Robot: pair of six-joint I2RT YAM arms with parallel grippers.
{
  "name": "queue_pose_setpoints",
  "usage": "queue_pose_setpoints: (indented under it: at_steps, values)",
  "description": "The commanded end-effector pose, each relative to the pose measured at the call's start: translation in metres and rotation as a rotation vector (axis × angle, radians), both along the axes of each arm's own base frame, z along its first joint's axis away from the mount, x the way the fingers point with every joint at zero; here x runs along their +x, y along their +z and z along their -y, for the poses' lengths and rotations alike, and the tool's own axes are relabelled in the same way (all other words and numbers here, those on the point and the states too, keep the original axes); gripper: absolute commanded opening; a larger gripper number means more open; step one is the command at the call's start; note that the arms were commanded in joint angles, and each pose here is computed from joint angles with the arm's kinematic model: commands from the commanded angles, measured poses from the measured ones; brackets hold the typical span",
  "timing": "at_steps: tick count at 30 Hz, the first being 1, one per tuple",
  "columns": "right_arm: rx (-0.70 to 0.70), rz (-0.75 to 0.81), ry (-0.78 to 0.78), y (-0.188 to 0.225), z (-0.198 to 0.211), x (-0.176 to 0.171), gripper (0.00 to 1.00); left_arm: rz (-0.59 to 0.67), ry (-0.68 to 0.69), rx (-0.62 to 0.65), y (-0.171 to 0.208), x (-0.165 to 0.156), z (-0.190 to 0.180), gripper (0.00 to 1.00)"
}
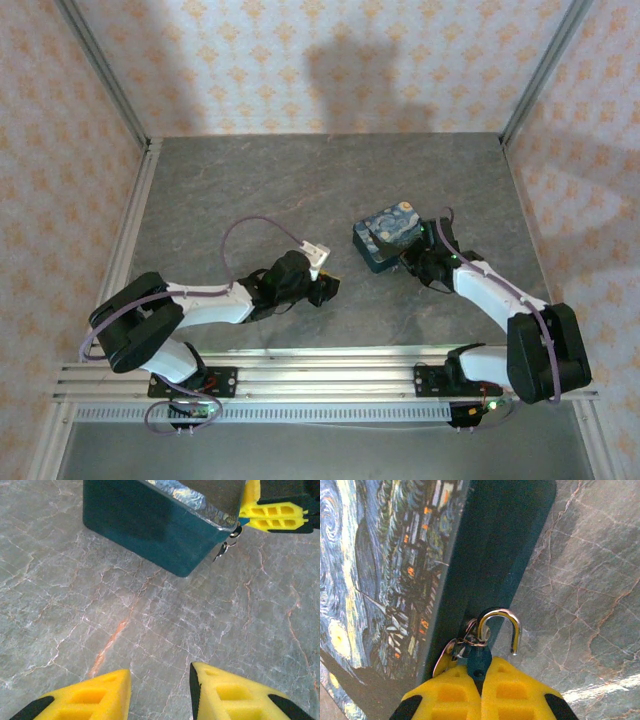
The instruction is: Unlock a padlock with a key
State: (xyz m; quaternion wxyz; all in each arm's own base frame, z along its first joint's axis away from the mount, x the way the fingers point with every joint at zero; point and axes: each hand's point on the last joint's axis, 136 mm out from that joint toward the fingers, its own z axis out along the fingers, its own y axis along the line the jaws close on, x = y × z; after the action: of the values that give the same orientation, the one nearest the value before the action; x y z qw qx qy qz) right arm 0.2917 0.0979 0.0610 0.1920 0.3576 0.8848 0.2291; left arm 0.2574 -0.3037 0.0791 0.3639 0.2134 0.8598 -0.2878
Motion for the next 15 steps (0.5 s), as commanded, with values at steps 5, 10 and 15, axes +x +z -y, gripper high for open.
queue_pose_setpoints:
  at_steps: [5, 10, 15]
  values:
    - [-0.031, -0.069, 0.201, -0.007, -0.014, -0.012, 0.00, -0.005, 0.001, -0.015, 0.010, 0.008, 0.003, 0.36]
    - [-0.098, -0.032, 0.453, 0.014, -0.052, -0.011, 0.00, 0.006, 0.062, -0.013, 0.022, 0.021, -0.015, 0.36]
    - [-0.123, -0.035, 0.728, 0.008, -0.112, -0.018, 0.00, 0.029, 0.175, 0.011, 0.038, 0.032, -0.052, 0.36]
